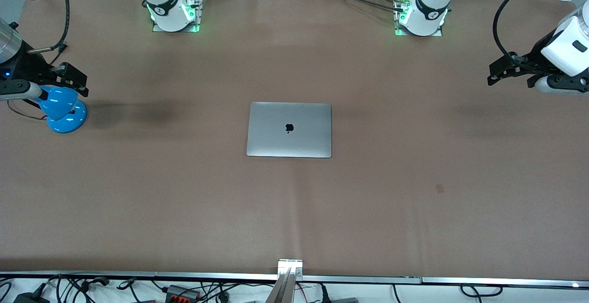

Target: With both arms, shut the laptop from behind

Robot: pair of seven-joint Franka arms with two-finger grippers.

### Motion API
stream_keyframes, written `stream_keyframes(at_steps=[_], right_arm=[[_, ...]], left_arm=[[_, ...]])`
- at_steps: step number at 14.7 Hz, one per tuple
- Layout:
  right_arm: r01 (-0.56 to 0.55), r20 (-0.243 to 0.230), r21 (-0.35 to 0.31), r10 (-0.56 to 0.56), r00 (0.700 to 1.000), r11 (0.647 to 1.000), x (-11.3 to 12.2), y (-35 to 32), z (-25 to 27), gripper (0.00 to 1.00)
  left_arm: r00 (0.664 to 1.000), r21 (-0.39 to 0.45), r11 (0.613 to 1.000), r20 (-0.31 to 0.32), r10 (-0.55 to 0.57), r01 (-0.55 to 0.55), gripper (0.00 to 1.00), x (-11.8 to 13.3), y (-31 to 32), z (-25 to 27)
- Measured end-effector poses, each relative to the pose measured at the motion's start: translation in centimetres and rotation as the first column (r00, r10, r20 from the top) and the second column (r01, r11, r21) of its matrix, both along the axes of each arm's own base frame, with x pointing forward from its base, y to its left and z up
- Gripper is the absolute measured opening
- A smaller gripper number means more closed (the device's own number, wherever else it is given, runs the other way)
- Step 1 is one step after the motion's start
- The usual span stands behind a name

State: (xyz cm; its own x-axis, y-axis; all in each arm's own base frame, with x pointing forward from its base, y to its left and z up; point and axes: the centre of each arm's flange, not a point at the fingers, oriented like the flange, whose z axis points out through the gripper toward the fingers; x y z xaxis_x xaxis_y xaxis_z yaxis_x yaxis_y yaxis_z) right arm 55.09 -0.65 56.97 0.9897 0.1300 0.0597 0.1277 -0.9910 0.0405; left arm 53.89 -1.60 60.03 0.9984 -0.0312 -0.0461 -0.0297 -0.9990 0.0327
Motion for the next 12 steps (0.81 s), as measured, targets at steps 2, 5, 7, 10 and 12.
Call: stream_keyframes(at_steps=[2, 5, 7, 10, 12], right_arm=[[0.009, -0.001, 0.001, -0.009, 1.0, 1.0, 0.0, 0.0, -0.02, 1.0], [0.051, -0.019, 0.016, -0.05, 0.999, 0.999, -0.17, 0.11, -0.22, 1.0], [0.07, -0.024, 0.021, -0.069, 0.997, 0.997, -0.23, 0.13, -0.26, 1.0], [0.076, -0.028, 0.021, -0.075, 0.997, 0.997, -0.26, 0.1, -0.29, 1.0], [0.078, -0.028, 0.021, -0.077, 0.997, 0.997, -0.26, 0.09, -0.28, 1.0]], left_arm=[[1.0, 0.0, 1.0, -0.001, 0.0, 0.0, 1.0, -0.01, 0.01, -0.01], [1.0, 0.0, 1.0, -0.005, 0.002, -0.002, 1.0, -0.05, 0.09, -0.04], [1.0, 0.0, 1.0, -0.006, 0.002, -0.002, 1.0, -0.06, 0.11, -0.05], [1.0, 0.0, 1.0, -0.006, 0.002, -0.002, 1.0, -0.07, 0.11, -0.05], [1.0, 0.0, 1.0, -0.006, 0.002, -0.002, 1.0, -0.07, 0.12, -0.05]])
